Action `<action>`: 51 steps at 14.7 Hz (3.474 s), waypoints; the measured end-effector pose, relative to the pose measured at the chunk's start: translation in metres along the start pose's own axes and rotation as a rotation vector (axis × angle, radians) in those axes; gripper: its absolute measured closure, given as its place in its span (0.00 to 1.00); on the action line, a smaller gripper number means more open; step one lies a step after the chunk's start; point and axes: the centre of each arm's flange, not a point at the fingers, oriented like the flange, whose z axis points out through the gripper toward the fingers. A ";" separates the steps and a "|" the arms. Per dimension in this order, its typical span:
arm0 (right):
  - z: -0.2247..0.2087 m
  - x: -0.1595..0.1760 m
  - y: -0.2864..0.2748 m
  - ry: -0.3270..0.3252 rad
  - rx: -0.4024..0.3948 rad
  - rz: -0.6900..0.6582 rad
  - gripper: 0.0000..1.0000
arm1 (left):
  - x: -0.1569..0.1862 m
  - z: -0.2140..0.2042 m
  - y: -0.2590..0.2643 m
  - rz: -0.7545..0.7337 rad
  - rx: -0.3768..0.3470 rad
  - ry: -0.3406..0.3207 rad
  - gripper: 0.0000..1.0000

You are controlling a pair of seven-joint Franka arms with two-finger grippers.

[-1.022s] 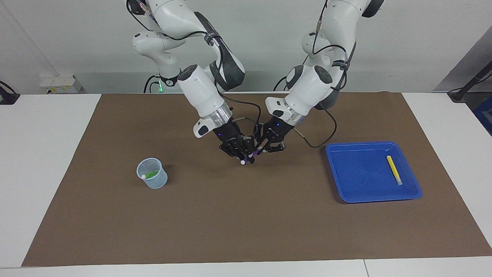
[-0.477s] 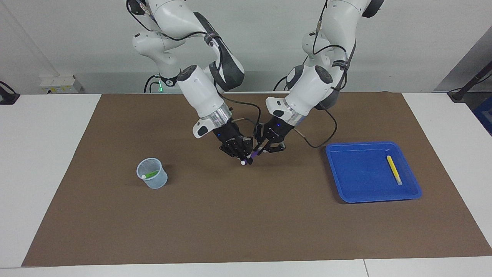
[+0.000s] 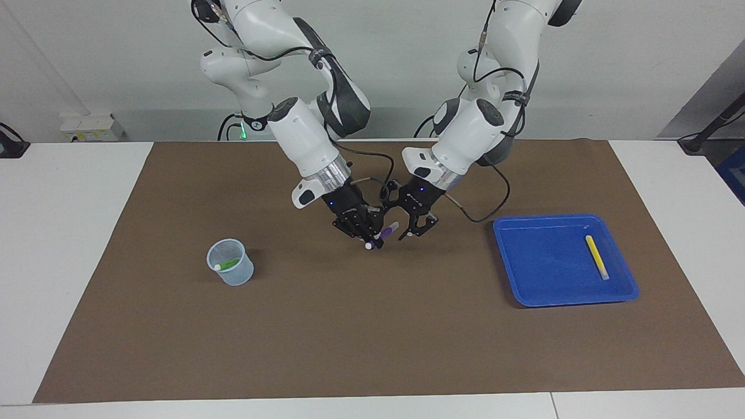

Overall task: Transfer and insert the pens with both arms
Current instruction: 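Pull the purple pen away with the right gripper while the left gripper releases, then lower the purple pen into the white cup while the left gripper retracts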

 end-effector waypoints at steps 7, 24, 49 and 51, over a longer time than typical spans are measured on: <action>-0.016 0.043 0.032 0.051 -0.019 -0.052 0.82 | -0.009 -0.023 -0.055 -0.082 0.046 0.012 0.00; -0.192 0.128 0.194 0.013 -0.347 -0.405 0.82 | -0.060 -0.149 -0.227 -0.555 0.271 -0.117 0.00; -0.127 0.137 0.228 0.149 -0.431 -0.426 0.82 | -0.148 -0.184 -0.411 -0.707 0.571 -0.274 0.07; -0.125 0.136 0.227 0.149 -0.429 -0.420 0.75 | -0.155 -0.184 -0.415 -0.683 0.564 -0.288 0.08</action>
